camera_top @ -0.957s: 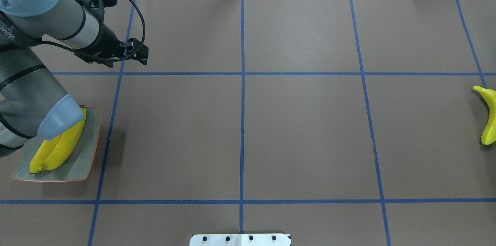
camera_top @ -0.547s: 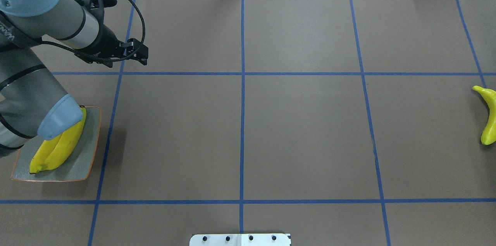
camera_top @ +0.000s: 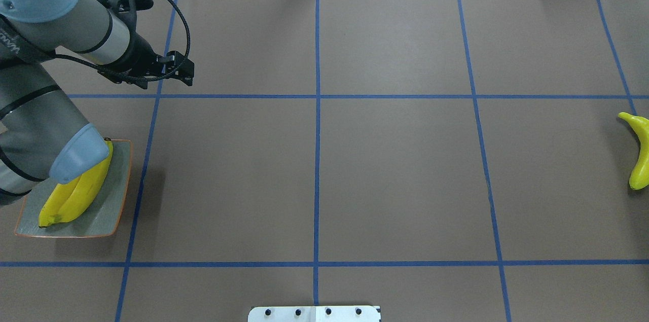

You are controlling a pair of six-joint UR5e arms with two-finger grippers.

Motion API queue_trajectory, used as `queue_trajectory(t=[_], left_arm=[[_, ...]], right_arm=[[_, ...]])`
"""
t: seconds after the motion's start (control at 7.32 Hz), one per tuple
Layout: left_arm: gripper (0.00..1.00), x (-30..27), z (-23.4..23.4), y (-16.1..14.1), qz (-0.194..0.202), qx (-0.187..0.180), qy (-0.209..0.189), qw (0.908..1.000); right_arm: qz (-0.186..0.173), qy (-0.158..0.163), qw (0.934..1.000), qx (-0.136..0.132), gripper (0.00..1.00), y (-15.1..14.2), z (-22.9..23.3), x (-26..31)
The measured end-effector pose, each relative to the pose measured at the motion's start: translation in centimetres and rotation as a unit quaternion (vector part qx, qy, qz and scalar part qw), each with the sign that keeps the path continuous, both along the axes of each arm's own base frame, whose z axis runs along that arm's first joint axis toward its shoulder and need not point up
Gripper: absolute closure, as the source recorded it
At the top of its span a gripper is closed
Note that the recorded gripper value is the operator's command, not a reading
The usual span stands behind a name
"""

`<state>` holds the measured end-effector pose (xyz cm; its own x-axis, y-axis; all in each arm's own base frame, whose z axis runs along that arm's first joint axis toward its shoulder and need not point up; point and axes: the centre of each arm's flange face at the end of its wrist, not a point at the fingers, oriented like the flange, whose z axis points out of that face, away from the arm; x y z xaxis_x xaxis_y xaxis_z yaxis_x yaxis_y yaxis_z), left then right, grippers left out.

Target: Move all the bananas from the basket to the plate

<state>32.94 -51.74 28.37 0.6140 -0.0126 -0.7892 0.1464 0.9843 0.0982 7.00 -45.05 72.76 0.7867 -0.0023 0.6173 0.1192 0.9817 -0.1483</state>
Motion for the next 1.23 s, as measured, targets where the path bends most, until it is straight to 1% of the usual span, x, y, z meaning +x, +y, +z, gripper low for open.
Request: queue_trajectory(t=[0.14,0.41,0.55,0.68,0.82,0.96,1.09,1.23], left_arm=[[0.0,0.0,0.0,0.0,0.0,0.0,0.0,1.0],[0.0,0.0,-0.2,0.0,0.0,0.001,0.002,1.0],[0.0,0.1,-0.3,0.0,0.001,0.003,0.003,1.0],[0.0,0.1,-0.4,0.0,0.001,0.004,0.004,1.0],[0.0,0.2,-0.8,-0.1,0.001,0.006,0.006,1.0],[0.0,0.3,-1.4,-0.1,-0.002,0.006,0.011,0.9999],[0.0,0.5,-2.2,-0.1,-0.008,0.004,0.021,0.9997],[0.0,0.8,-2.8,-0.1,-0.017,0.002,0.036,0.9992]], right_arm=[[0.004,0.001,1.0,0.008,1.0,-0.2,-1.1,0.7],[0.011,-0.001,0.9992,0.039,1.0,-1.4,-4.4,1.4],[0.015,-0.003,0.9985,0.053,1.0,-3.3,-6.6,1.5],[0.022,-0.011,0.998,0.058,1.0,-5.9,-9.4,1.4],[0.034,-0.025,0.9976,0.056,1.0,-9.1,-13.4,0.9],[0.053,-0.04,0.9968,0.044,1.0,-12.3,-17.7,-0.8],[0.074,-0.051,0.9956,0.025,1.0,-14.8,-21.7,-4.0],[0.095,-0.059,0.9937,0.005,1.0,-16.7,-25.8,-8.1]])
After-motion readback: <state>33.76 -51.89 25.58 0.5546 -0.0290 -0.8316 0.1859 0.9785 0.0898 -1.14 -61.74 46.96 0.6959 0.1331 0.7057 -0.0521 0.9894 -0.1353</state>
